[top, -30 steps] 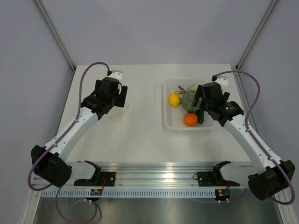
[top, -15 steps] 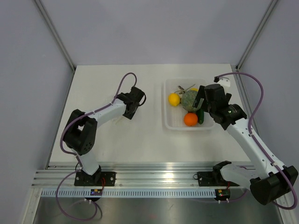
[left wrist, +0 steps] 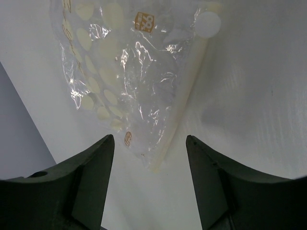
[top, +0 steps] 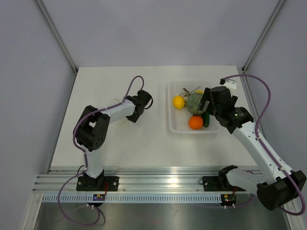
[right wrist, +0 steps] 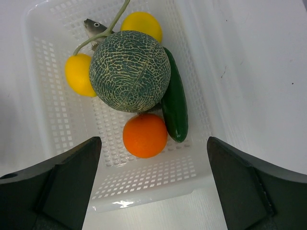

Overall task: Place the food in the zip-top bag and seal the zipper
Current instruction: Pick up the zipper food storage bag at the center of the board.

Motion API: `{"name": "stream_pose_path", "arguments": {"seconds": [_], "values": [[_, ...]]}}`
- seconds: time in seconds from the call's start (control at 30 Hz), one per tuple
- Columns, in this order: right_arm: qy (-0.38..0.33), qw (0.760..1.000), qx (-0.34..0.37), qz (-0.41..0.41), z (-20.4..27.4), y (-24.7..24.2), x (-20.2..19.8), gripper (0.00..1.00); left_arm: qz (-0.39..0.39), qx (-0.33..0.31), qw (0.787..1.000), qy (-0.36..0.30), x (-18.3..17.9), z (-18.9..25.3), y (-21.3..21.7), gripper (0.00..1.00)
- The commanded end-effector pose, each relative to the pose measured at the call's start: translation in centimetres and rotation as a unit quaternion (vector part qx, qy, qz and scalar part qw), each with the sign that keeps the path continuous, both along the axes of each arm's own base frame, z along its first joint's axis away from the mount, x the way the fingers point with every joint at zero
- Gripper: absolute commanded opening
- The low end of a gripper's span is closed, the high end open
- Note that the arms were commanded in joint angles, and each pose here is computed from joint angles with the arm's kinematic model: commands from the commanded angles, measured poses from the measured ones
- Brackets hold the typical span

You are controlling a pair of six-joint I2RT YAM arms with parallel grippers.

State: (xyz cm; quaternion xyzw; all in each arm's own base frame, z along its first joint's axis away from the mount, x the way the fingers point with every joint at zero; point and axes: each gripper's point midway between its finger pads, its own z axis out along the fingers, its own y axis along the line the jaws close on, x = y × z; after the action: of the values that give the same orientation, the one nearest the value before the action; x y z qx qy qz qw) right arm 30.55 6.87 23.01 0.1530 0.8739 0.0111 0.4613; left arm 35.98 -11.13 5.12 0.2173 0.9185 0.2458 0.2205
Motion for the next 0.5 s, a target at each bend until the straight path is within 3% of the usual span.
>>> {"name": "stream_pose_path", "arguments": {"seconds": [0.0,0.47], "values": [[-0.029,0.999,0.020,0.000,1.5,0.4,0.6,0.99,0.009,0.018,0.999,-0.034,1.8,1.0,0.1,0.64],[-0.024,1.000,0.020,-0.001,1.3,0.3,0.3,0.99,0.015,0.028,0.999,-0.038,2.6,-0.1,0.1,0.56]]}}
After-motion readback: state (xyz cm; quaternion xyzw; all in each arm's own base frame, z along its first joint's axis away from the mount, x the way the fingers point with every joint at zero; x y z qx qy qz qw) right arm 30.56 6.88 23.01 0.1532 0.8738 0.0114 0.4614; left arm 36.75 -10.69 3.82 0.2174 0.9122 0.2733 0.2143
